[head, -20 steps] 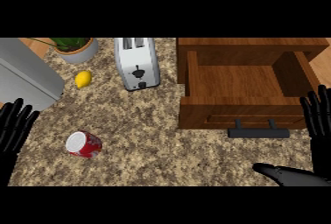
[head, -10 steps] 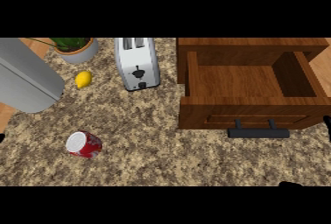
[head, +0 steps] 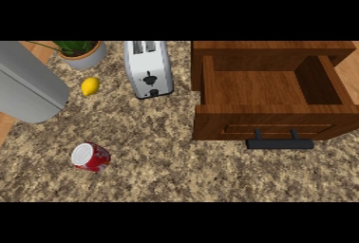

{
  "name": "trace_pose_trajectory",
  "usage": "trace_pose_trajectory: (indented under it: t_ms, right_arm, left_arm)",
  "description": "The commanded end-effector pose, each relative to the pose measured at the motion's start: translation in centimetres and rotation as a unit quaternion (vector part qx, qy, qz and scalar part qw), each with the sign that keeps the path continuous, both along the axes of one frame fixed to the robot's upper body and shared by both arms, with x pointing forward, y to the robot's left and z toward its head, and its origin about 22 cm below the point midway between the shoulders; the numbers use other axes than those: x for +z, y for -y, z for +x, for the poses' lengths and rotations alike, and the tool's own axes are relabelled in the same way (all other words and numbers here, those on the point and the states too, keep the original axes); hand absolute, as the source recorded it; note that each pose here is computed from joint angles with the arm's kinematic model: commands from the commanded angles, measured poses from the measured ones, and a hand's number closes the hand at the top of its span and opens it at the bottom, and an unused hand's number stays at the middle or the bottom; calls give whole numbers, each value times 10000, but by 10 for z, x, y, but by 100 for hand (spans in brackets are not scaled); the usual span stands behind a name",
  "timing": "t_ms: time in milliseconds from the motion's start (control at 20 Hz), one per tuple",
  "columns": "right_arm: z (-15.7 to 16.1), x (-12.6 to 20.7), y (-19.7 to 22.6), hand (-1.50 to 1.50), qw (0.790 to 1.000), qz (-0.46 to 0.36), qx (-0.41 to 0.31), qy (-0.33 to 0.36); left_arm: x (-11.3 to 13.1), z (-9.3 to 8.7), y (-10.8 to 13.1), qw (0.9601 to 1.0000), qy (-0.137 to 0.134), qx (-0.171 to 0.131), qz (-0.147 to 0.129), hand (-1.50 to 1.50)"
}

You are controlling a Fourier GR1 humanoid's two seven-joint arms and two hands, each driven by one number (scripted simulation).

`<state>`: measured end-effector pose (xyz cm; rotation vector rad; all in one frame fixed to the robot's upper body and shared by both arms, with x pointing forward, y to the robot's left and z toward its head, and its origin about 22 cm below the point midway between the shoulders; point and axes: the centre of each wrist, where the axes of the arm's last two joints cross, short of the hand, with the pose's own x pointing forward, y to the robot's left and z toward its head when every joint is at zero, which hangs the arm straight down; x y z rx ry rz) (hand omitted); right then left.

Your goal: Pick up the can, place it into the drawer and close the drawer

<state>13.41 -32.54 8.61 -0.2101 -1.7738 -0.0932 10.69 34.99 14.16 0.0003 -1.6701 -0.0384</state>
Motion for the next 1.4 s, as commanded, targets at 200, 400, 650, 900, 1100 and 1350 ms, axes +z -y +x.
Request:
trace_pose_trajectory:
  t_ms: [200,400,650,900,1100,1350]
  right_arm:
    - [1,-5,18,-150,10000,33,-24,11]
    - [-9,5,23,-150,10000,-17,68,12]
    - [-33,16,39,-150,10000,8,42,48]
    - [-36,15,31,-150,10000,-10,91,26]
    - [-33,1,38,-150,9999,98,-31,-41]
    - [-47,16,54,-150,9999,92,17,46]
  left_arm:
    - [5,13,-1,9965,-216,-49,-804,-150]
    - [-12,23,0,9943,-436,-113,-966,-150]
    - [-13,43,26,9924,-625,-84,-1055,-150]
    - [-39,63,24,9916,-764,-9,-1044,-150]
    - [-54,70,32,9912,-825,32,-1031,-150]
    - [-78,80,33,9929,-788,74,-888,-150]
